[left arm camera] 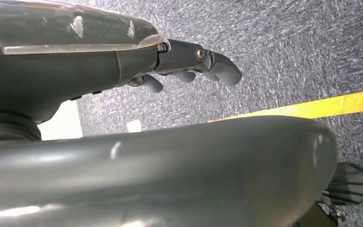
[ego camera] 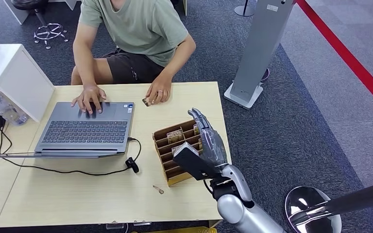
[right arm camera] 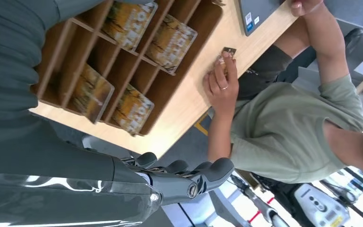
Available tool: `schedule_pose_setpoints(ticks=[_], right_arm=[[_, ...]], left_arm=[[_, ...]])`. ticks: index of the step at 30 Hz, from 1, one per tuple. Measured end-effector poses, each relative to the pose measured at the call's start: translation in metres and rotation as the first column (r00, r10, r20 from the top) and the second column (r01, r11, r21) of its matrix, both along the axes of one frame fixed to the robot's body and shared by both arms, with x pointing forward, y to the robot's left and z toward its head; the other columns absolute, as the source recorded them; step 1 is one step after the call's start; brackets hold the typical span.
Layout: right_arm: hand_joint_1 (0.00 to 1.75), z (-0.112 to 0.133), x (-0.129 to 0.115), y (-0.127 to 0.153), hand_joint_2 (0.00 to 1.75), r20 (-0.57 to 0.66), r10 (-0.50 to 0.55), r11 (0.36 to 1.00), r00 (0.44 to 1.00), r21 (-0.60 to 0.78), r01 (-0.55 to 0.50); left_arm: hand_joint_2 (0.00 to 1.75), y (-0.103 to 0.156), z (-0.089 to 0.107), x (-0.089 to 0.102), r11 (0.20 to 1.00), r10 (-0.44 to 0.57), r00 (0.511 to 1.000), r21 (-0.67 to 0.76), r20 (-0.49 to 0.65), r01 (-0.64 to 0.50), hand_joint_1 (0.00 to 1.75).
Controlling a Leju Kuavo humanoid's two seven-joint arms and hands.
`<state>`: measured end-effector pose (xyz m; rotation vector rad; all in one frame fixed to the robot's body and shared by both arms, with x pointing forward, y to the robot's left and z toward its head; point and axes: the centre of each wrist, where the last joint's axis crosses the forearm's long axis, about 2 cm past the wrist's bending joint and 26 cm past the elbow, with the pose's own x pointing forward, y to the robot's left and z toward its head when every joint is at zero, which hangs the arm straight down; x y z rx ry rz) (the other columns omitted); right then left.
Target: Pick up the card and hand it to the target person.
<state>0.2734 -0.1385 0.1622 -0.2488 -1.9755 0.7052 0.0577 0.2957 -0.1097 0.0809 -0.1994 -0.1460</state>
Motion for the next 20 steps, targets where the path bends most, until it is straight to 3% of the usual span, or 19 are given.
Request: schedule_pose_setpoints(ticks=[8,20], right_arm=[[0.00,-0.022,-0.020,-0.037,1.75,-0.103,-0.038,0.993,0.994,0.103,0.048],[0.00,-0.033,-0.027,-0.052,1.75,-0.142,-0.079,0.990,0.987,0.105,0.094]], left_arm=[[0.00,0.000,0.000,0.000,1.000,0.005,1.000,-0.002,0.003,-0.005,0.00],[0.00,0.000,0.000,0.001,1.000,0.005,1.000,-0.004,0.008,-0.005,0.00]])
